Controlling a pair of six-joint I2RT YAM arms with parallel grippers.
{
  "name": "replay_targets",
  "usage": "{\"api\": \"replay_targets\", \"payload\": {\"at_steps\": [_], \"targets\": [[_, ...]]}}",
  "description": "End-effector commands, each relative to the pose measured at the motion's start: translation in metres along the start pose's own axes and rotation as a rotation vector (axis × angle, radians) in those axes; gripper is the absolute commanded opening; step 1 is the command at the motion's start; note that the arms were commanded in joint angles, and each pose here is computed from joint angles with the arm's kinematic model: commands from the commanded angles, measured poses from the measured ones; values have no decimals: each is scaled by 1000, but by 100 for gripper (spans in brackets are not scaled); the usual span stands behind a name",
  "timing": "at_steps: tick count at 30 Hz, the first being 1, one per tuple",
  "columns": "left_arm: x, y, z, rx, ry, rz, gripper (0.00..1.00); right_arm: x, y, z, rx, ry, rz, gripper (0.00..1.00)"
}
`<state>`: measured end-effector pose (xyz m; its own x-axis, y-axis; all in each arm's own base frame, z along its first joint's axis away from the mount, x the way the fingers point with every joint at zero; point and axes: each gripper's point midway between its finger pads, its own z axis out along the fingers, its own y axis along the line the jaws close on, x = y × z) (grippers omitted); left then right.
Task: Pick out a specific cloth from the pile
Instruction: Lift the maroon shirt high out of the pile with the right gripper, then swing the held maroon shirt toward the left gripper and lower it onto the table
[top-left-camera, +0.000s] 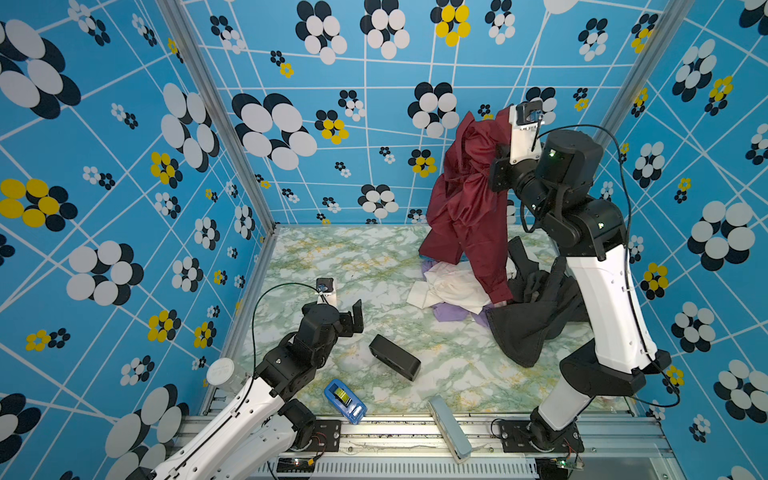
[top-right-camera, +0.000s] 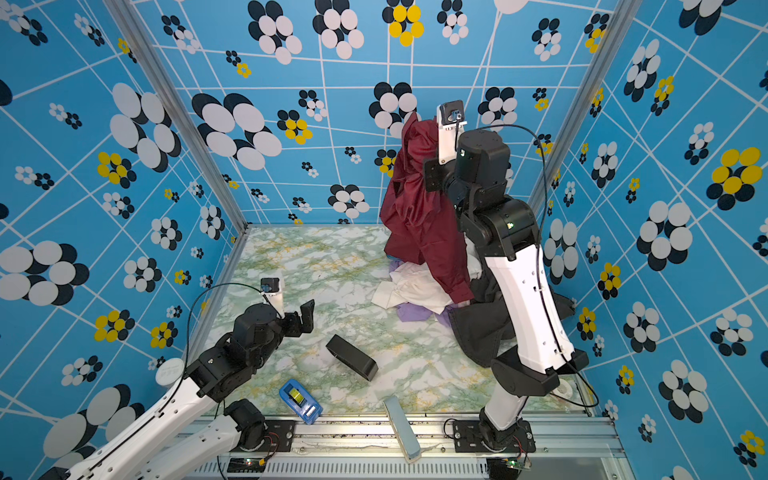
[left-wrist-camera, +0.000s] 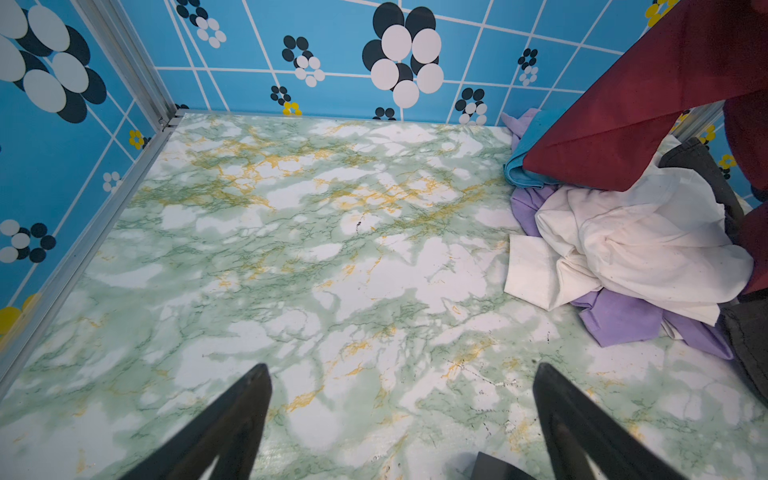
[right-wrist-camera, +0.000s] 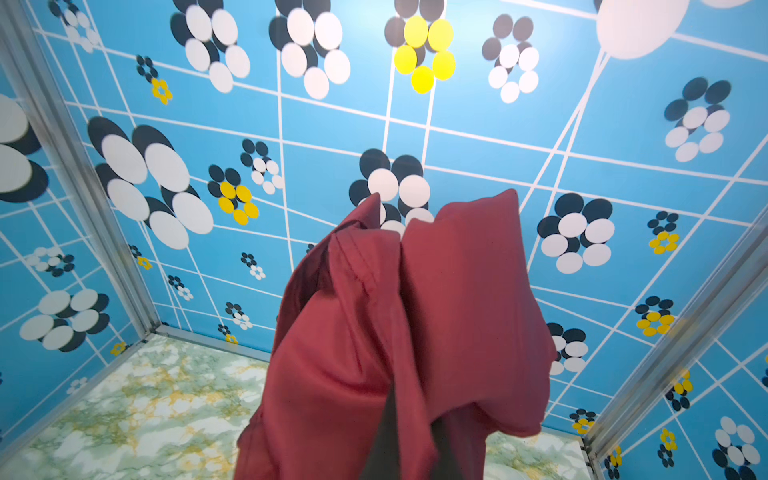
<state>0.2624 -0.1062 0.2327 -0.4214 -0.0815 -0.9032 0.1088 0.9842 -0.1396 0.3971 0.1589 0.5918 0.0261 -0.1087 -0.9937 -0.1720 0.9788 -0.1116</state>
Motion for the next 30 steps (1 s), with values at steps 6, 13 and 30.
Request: {"api": "replay_targets", "payload": {"at_steps": [6,13,30], "targets": [[-3,3,-8,2,-26,-25,99,-82,10,-46,-175,-279,156,0],[-2,12,-16,-27,-31,-27,99,-95,50,-56,-442,-309,302,0],[2,40,-42,-97,-68,-34,99,-107,192,-36,-1061,-314,650,0]]}}
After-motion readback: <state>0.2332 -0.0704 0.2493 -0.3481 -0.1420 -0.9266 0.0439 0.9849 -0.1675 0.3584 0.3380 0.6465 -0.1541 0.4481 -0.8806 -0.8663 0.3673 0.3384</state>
